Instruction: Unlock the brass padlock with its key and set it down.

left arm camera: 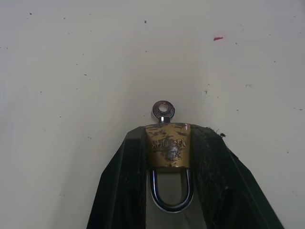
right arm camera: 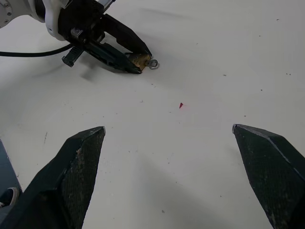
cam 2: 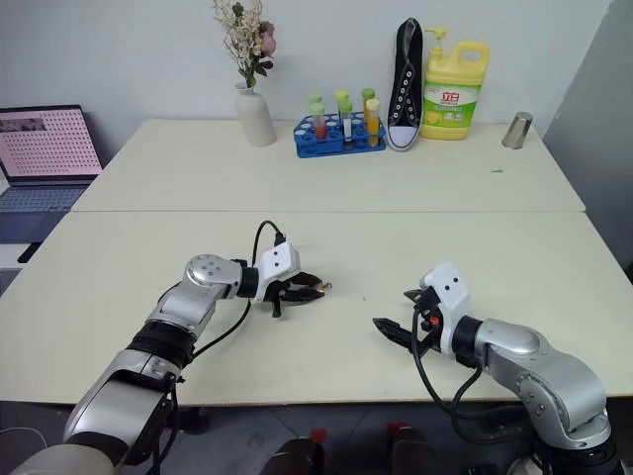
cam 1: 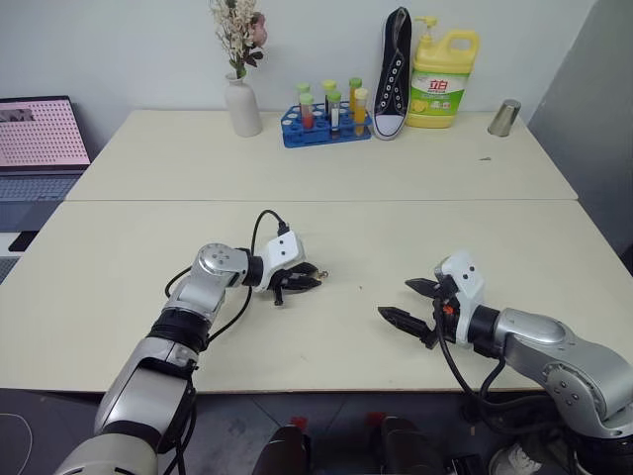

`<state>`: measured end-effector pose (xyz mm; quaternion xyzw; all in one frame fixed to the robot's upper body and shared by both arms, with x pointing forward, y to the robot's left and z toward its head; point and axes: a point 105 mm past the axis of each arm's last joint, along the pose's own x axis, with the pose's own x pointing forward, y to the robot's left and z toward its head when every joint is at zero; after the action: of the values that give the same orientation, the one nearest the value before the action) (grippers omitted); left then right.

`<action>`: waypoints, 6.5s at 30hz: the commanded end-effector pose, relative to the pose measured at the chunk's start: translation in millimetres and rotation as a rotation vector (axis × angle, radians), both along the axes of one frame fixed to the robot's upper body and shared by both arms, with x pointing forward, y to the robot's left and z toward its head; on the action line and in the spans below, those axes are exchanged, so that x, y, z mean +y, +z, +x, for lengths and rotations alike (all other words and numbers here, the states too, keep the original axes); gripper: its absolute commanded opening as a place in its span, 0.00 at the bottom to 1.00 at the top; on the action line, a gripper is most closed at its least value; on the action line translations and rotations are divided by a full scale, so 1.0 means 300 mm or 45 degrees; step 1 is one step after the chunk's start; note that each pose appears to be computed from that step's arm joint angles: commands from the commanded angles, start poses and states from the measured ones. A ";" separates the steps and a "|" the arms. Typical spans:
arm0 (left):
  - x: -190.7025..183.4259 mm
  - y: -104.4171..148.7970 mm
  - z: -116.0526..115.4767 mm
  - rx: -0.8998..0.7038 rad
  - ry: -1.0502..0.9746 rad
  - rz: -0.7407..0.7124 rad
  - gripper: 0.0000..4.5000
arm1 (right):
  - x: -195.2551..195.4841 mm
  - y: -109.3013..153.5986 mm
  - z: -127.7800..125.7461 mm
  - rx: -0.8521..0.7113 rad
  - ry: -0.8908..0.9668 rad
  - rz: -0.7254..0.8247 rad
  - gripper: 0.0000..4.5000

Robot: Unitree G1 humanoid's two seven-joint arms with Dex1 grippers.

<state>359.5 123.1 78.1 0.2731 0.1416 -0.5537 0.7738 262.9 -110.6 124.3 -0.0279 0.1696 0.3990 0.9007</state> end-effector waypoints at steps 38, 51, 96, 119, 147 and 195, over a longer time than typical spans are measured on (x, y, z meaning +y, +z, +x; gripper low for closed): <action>-0.218 0.226 -0.274 -1.421 -0.649 -0.221 0.22 | 0.110 0.117 -0.046 -0.023 0.352 0.225 0.46; -0.227 0.222 -0.278 -1.413 -0.643 -0.239 0.22 | 0.117 0.119 -0.051 -0.009 0.386 0.221 0.00; -0.217 0.219 -0.254 -1.556 -0.657 -0.150 0.22 | 0.130 0.147 -0.013 0.769 0.222 0.575 0.00; -0.226 0.245 -0.285 -1.538 -0.655 -0.276 0.22 | 0.098 0.133 0.006 0.137 0.382 0.195 1.00; -0.223 0.240 -0.289 -1.508 -0.656 -0.275 0.22 | 0.155 0.129 0.041 0.144 0.411 0.273 0.03; -0.179 0.225 -0.222 0.037 -0.011 -0.761 0.00 | 0.144 0.134 0.008 0.038 0.485 0.214 0.03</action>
<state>297.9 71.2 129.3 0.0327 0.0118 -0.5694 0.8214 268.9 -70.8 154.3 0.0337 0.1674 0.5637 0.8081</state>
